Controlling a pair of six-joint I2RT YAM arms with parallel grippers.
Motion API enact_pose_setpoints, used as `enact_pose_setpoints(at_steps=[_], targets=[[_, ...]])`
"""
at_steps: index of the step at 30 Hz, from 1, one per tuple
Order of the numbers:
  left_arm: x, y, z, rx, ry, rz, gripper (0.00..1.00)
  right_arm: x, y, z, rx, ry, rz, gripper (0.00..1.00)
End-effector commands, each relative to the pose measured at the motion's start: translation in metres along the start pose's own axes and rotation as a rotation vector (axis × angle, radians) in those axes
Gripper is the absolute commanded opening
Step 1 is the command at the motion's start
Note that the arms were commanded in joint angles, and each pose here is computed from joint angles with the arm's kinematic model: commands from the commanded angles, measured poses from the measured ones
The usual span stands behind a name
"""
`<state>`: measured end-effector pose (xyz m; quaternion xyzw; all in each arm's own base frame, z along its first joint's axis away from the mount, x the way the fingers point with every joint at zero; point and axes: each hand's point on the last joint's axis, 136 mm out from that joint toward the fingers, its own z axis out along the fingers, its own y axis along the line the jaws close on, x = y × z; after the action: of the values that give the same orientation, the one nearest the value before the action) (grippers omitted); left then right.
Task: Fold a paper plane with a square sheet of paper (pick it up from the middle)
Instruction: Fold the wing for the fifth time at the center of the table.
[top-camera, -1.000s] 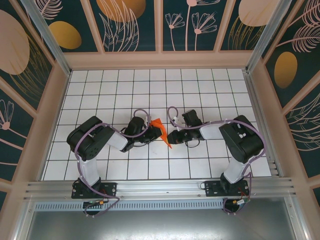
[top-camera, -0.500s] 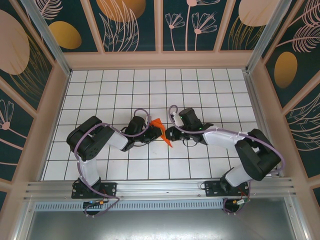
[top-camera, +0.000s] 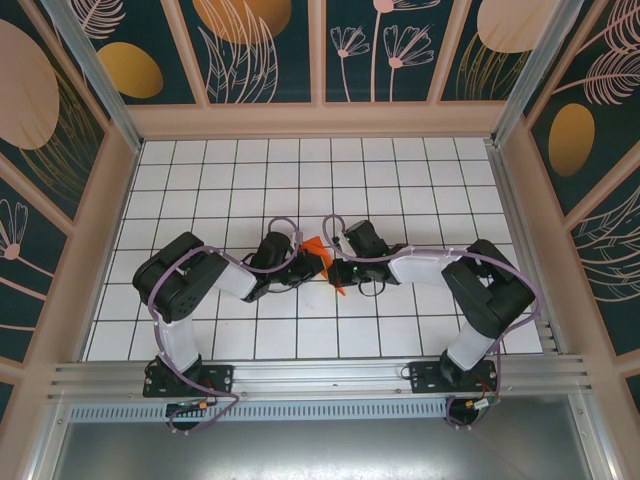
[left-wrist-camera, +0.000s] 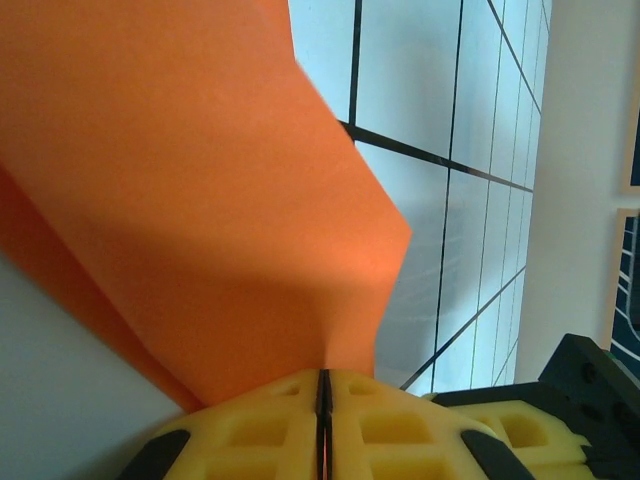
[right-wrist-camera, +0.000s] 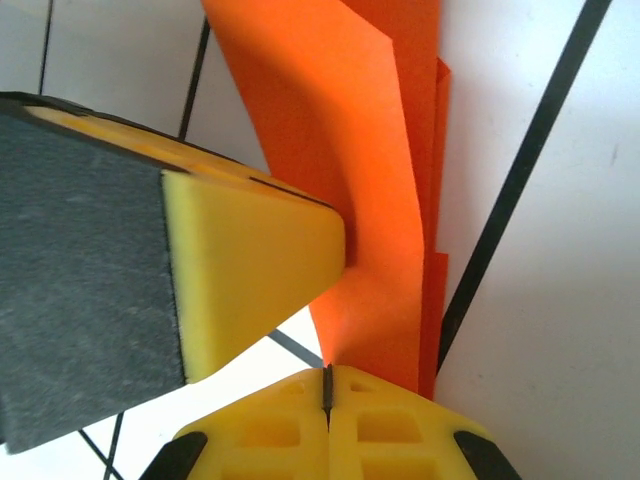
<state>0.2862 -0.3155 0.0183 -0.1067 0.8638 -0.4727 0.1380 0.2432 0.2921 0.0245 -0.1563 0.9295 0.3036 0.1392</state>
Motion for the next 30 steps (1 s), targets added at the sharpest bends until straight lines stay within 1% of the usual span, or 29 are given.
enact_pose_setpoints(at_steps=[1, 10, 15, 26, 30], targets=[[0.01, 0.08, 0.0, -0.29, -0.022, -0.071, 0.13, 0.004, -0.006, 0.004, 0.038, 0.029, 0.009, 0.04], [0.01, 0.088, -0.002, -0.33, -0.028, -0.071, 0.12, 0.016, -0.014, 0.007, 0.052, 0.072, 0.011, 0.04], [0.01, 0.096, -0.004, -0.368, -0.028, -0.06, 0.09, 0.025, -0.02, 0.01, 0.06, 0.11, 0.016, 0.04], [0.011, 0.11, -0.009, -0.457, -0.013, -0.027, 0.03, 0.019, -0.014, -0.001, 0.038, 0.089, 0.013, 0.04], [0.013, 0.119, -0.011, -0.497, -0.007, -0.022, 0.0, 0.025, -0.015, -0.003, 0.04, 0.107, 0.022, 0.03]])
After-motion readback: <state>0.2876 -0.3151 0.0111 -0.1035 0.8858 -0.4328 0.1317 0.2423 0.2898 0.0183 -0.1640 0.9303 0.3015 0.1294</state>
